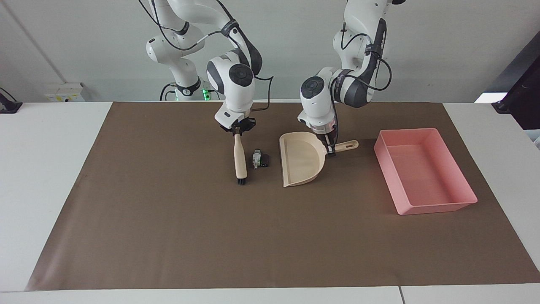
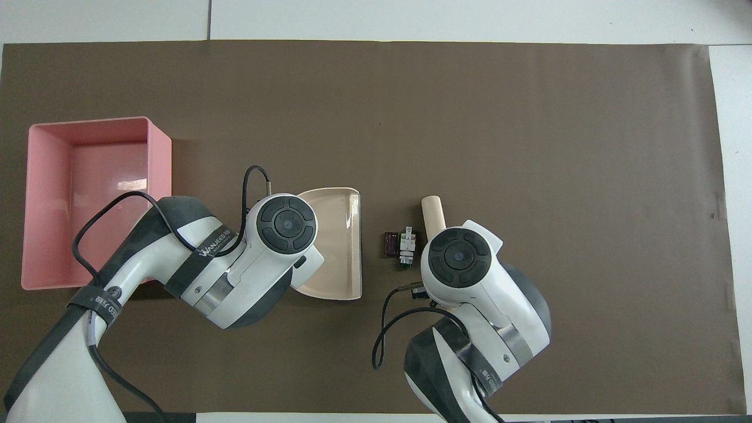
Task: Clean e-waste and dump in bin
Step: 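Sweep the metal component into the dustpan with the brush in the right gripper, then carry the dustpan to the bin with the left gripper while the right gripper withdraws, then tip the dustpan over the pink bin with the left gripper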
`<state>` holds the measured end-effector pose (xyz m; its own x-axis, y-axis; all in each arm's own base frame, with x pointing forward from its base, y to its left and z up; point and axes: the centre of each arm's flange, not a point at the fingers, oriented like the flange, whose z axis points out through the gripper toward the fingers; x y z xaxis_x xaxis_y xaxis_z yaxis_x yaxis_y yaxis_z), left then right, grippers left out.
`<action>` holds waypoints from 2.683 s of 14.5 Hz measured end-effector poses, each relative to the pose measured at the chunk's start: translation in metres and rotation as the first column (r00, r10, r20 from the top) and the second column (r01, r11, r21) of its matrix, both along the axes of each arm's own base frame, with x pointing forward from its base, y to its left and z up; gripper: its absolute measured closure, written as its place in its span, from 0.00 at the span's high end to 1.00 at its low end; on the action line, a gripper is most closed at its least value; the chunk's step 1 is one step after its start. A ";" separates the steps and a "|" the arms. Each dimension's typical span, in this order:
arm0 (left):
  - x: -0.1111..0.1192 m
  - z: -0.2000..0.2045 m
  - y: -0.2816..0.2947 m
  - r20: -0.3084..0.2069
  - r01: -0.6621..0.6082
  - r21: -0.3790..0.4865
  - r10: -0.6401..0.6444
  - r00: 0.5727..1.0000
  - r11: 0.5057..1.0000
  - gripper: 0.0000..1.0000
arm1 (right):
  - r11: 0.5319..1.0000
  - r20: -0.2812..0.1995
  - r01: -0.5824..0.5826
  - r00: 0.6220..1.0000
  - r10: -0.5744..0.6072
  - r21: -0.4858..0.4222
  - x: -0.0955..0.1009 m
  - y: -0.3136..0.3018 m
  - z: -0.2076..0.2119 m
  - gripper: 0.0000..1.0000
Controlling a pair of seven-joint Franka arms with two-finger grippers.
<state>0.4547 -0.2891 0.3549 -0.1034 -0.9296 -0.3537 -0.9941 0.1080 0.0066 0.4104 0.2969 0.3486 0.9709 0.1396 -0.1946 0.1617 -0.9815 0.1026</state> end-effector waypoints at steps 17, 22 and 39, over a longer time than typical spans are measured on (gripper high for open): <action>-0.001 -0.022 0.005 0.023 0.028 -0.042 -0.027 0.999 0.999 0.34 | 0.965 -0.110 -0.021 0.993 0.051 0.262 -0.004 0.099 0.066 0.26; 0.020 -0.009 0.038 -0.038 0.008 -0.149 -0.014 0.999 0.989 0.34 | 0.989 -0.124 0.109 0.988 -0.096 0.099 0.041 -0.022 0.103 0.26; 0.139 0.140 0.369 0.048 -0.026 -0.303 0.042 0.998 0.953 0.34 | 0.978 -0.057 0.170 0.985 -0.164 0.119 0.059 -0.378 0.001 0.26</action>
<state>0.5938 0.0803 0.4948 -0.0584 -0.9965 -0.0604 -0.9952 0.0628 -0.0745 0.4691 -0.0810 0.3498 0.9728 0.0021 -0.2317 -0.0036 -0.9997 -0.0242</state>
